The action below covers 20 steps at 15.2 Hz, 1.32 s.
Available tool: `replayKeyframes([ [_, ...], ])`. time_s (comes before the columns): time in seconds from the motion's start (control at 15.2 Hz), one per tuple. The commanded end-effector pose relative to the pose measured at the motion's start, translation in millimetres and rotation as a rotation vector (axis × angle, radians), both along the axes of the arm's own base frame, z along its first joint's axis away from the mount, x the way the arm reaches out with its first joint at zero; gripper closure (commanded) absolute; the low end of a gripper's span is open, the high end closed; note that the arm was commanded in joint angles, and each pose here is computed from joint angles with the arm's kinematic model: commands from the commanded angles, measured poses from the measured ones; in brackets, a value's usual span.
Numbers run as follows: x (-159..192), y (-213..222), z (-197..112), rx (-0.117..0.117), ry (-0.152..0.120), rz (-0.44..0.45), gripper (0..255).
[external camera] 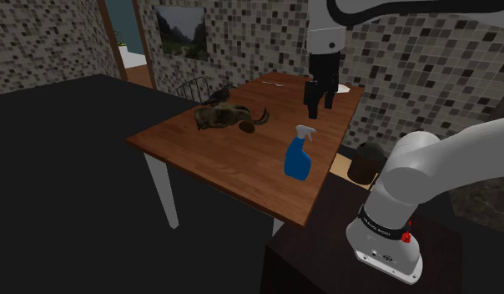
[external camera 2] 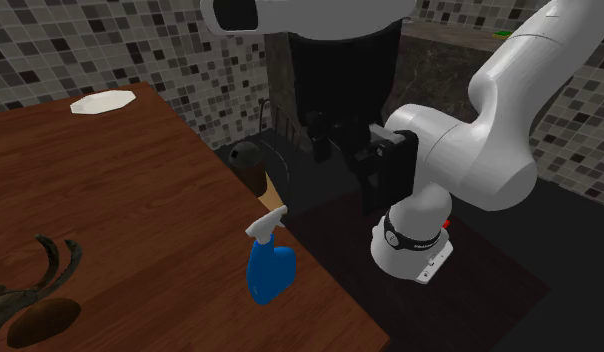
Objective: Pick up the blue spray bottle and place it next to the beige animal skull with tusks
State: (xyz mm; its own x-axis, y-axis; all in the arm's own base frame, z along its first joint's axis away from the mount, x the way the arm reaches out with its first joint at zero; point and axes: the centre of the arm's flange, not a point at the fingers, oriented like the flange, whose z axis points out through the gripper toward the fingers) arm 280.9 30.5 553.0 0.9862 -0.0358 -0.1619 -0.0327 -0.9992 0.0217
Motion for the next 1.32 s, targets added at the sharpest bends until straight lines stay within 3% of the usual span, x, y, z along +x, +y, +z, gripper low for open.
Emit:
replayKeyframes([
  [0.0, 0, 0, 0, 0.0, 0.0, 0.0, 0],
  [0.73, 56, -83, -91, 0.037, -0.144, 0.116, 0],
  [1.25, 58, -85, -134, 0.038, -0.149, 0.12, 0],
])
